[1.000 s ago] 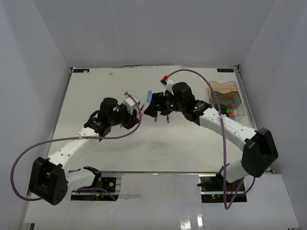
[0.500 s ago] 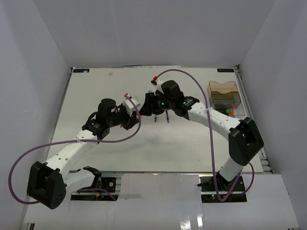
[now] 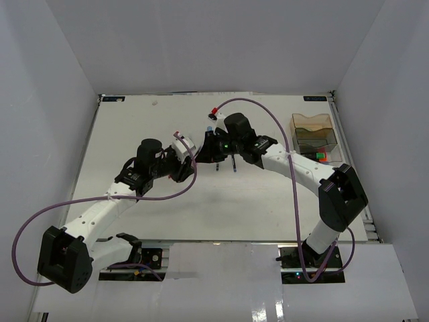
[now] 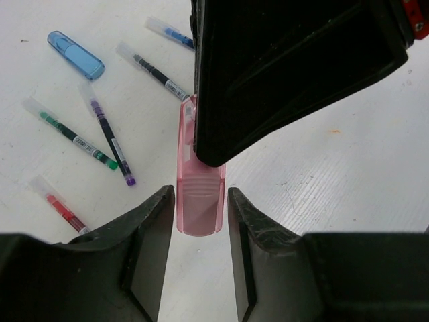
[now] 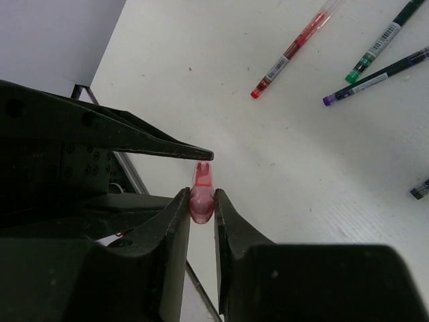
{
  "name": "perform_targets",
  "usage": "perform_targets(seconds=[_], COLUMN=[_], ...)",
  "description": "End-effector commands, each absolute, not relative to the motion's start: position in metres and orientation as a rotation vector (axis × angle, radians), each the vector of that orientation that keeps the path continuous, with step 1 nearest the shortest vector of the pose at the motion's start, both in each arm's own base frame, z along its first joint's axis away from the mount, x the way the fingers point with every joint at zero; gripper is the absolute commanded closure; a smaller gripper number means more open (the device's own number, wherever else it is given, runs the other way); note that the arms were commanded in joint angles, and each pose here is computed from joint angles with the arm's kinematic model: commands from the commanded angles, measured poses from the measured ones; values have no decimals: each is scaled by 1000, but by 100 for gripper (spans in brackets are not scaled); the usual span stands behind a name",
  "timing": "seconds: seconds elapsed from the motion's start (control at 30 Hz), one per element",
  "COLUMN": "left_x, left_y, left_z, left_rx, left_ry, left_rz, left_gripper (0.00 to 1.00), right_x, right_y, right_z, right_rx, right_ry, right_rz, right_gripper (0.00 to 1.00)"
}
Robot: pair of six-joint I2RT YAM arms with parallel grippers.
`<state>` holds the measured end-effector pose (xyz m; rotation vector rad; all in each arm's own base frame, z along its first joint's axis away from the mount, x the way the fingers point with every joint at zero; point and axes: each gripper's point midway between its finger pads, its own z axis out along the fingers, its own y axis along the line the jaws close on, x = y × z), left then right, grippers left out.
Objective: Sort the stationery into containers
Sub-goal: Place the stationery in the storage box.
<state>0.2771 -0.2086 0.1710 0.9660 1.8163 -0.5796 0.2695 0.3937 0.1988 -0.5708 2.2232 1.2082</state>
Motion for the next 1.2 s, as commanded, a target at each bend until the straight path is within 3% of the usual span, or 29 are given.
perform_targets(seconds=[0.0, 0.2, 0.23, 0.27, 0.37, 0.73, 0.9, 1.17], left_x=[276, 280, 281, 284, 290, 336, 350, 351], left_y=[-211, -208, -208, -206, -201, -146, -119, -120], left_z=[182, 181, 181, 181, 183, 165, 157, 155], left_rx=[970, 937, 928, 904, 846, 314, 125, 111], left_ry=[1763, 1784, 1788, 1799, 1814, 2063, 2129, 2148], left_rz=[-583, -564, -560, -548, -517, -266, -231, -283], left_gripper=[50, 31, 26, 15, 2, 2, 2, 2], right_x=[273, 284, 292, 297, 326, 450, 490, 541], right_y=[394, 375, 365, 356, 312, 57, -5, -32], right_z=[207, 206, 209, 205, 211, 221, 207, 190], right_rx=[-575, -532, -504, -486, -382, 119, 263, 310], right_ry=[2176, 2170, 2161, 2167, 2144, 2063, 2064, 2112], right_rz=[1211, 1164, 1147, 1127, 1050, 620, 590, 549], right_gripper=[89, 92, 92, 92, 92, 92, 92, 92])
